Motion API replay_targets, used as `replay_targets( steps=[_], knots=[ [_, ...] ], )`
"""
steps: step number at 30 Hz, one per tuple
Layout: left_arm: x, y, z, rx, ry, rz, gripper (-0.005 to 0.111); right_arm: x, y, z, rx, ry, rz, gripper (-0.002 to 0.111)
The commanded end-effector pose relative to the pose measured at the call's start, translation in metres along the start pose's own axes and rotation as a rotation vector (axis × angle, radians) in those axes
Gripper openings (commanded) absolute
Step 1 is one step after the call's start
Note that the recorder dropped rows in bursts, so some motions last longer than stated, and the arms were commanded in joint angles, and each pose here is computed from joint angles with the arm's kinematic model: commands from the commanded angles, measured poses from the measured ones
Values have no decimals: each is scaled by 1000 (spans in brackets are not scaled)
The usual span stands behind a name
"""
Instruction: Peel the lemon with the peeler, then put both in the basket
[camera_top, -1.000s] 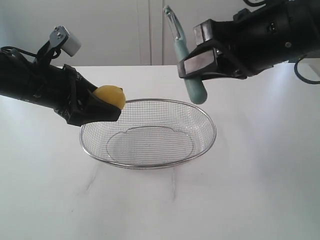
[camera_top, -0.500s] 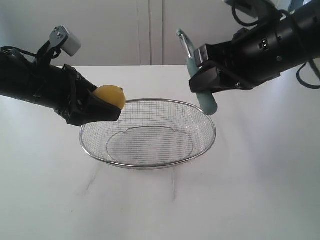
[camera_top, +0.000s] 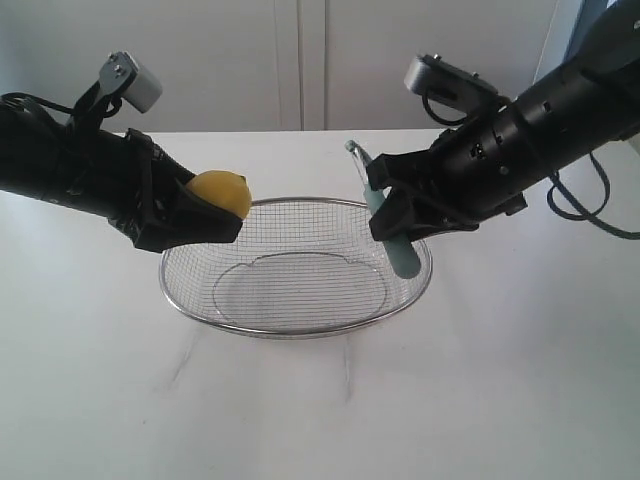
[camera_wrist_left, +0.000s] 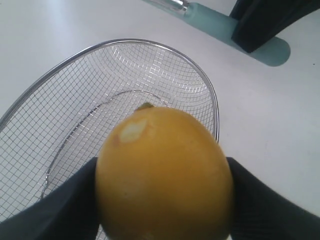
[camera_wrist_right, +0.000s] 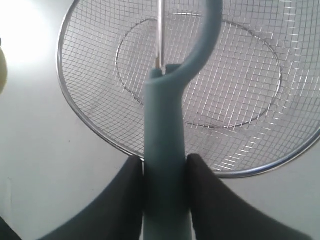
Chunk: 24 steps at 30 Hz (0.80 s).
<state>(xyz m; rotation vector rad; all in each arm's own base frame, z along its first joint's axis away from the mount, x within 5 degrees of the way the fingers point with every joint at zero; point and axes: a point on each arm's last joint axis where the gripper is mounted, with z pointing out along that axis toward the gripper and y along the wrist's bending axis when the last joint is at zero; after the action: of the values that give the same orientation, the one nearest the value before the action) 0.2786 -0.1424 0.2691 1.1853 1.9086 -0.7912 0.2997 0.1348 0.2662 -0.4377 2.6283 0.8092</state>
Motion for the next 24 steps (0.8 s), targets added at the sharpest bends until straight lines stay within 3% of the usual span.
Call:
replay_targets(
  steps=[1, 13, 24],
  knots=[
    [-3, -4, 0, 27, -23, -13, 0, -3, -5, 5, 2, 9, 9, 0],
    [-3, -4, 0, 27, -23, -13, 0, -1, -3, 27, -121, 67, 55, 0],
    [-3, -4, 0, 27, -23, -13, 0, 13, 27, 66, -185, 183, 19, 0]
  ],
)
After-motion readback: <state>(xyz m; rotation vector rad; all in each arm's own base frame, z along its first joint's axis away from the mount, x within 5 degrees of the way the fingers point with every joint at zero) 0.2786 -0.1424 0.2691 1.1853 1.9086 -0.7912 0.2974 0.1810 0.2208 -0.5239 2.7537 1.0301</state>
